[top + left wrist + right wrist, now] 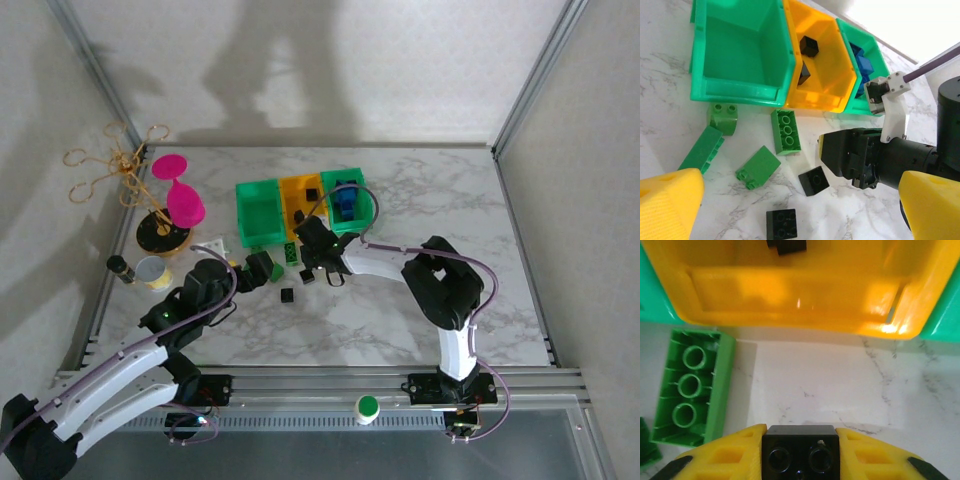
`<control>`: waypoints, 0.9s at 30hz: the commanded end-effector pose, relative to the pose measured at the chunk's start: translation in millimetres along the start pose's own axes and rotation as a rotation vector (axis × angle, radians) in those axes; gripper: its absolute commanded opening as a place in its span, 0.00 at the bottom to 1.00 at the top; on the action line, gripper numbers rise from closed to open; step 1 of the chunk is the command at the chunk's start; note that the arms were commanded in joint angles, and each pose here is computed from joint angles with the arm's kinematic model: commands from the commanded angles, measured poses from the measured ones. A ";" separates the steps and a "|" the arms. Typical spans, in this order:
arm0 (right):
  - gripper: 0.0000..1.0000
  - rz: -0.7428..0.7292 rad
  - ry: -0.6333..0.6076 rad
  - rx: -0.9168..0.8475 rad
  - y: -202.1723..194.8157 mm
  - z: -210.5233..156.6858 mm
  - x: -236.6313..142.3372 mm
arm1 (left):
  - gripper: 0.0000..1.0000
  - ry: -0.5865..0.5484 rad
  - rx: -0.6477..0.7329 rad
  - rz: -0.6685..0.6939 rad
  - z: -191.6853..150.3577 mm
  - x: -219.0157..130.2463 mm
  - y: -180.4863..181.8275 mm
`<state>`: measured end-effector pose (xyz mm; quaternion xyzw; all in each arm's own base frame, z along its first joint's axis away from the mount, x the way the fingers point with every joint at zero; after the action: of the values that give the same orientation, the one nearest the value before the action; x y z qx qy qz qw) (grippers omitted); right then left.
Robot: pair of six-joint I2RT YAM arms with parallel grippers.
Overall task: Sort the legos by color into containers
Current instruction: Pick up the lego from the center of the table, then place the lego in the container.
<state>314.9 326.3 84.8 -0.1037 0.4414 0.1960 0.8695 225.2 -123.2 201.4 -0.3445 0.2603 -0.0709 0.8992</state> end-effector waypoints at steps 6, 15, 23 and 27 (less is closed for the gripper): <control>0.30 -0.003 -0.100 -0.002 -7.1 57.2 -10.5 | 1.00 -0.093 0.011 -0.008 27.4 -3.6 -17.0; 0.31 -0.019 -0.133 -0.006 -10.3 100.7 24.5 | 1.00 -0.114 0.018 0.004 34.6 -0.3 -19.6; 0.34 -0.024 -0.141 -0.014 -15.6 123.1 41.9 | 0.99 -0.111 0.017 0.005 34.3 1.8 -19.2; 0.34 -0.052 -0.115 -0.020 -23.5 122.0 61.6 | 1.00 -0.113 0.016 0.007 34.4 3.2 -18.6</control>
<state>439.5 367.0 121.4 -0.0927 0.3741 0.1923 0.9025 240.9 -120.6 219.6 -0.3367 0.2332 -0.0535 0.9107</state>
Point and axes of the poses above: each hand's point on the last joint's axis, 136 mm out from that joint toward the fingers, its own x axis out along the fingers, its own y axis along the line the jaws close on, z = x × y, the point moved 4 cm from there along -x, back along the fingers, and after that the axes turned 9 degrees about -x, right-handed, at the moved point
